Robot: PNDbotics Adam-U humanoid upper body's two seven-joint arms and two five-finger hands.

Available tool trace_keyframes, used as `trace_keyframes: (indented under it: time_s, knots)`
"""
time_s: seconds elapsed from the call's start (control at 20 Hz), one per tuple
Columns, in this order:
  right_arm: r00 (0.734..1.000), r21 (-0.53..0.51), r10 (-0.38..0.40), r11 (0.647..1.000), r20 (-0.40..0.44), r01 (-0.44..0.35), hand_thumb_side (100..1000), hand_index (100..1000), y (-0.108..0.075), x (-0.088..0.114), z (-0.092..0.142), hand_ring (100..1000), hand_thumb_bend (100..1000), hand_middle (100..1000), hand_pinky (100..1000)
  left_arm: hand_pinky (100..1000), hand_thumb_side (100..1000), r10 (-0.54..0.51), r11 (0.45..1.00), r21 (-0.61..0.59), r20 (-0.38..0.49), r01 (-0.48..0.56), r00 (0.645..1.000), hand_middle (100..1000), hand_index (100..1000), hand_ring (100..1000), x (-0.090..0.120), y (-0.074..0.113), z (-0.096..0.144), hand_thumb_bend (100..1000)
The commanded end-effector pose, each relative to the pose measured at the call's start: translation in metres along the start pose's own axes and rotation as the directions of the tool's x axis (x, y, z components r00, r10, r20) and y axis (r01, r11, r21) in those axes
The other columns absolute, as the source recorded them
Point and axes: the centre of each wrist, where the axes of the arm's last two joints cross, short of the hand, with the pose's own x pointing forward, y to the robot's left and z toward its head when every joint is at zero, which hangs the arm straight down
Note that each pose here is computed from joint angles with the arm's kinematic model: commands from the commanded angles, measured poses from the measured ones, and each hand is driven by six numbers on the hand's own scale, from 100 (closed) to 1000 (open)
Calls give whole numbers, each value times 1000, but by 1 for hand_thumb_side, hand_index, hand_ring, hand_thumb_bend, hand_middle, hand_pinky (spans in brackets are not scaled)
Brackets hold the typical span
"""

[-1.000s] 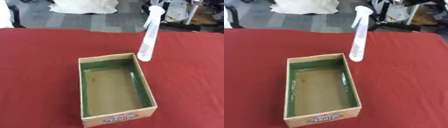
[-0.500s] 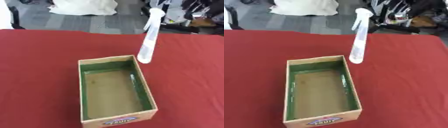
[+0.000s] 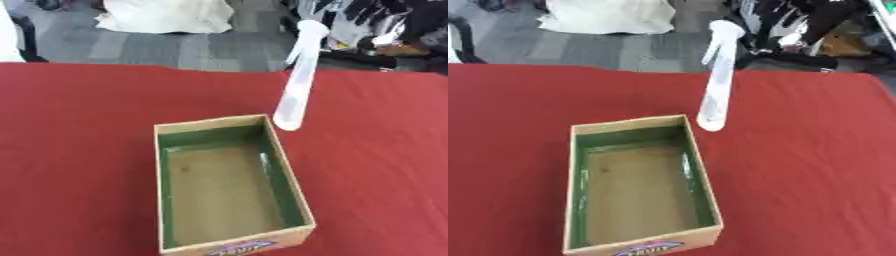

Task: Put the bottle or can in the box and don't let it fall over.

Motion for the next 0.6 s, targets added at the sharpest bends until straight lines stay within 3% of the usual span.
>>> trace_keyframes:
  time_s: [0.05, 0.6]
  knots:
    - [1000, -29, 30, 999, -6, -31, 113, 847, -12, 6, 5, 854, 319, 818, 850, 623, 620, -19, 1000, -11, 29, 19, 999, 747, 723, 693, 7, 2, -5, 100]
    - [999, -92, 44, 995, 20, -42, 120, 838, -22, 13, 7, 836, 300, 803, 858, 622, 634, -25, 1000, -11, 28, 26, 999, 747, 722, 693, 7, 2, -5, 100]
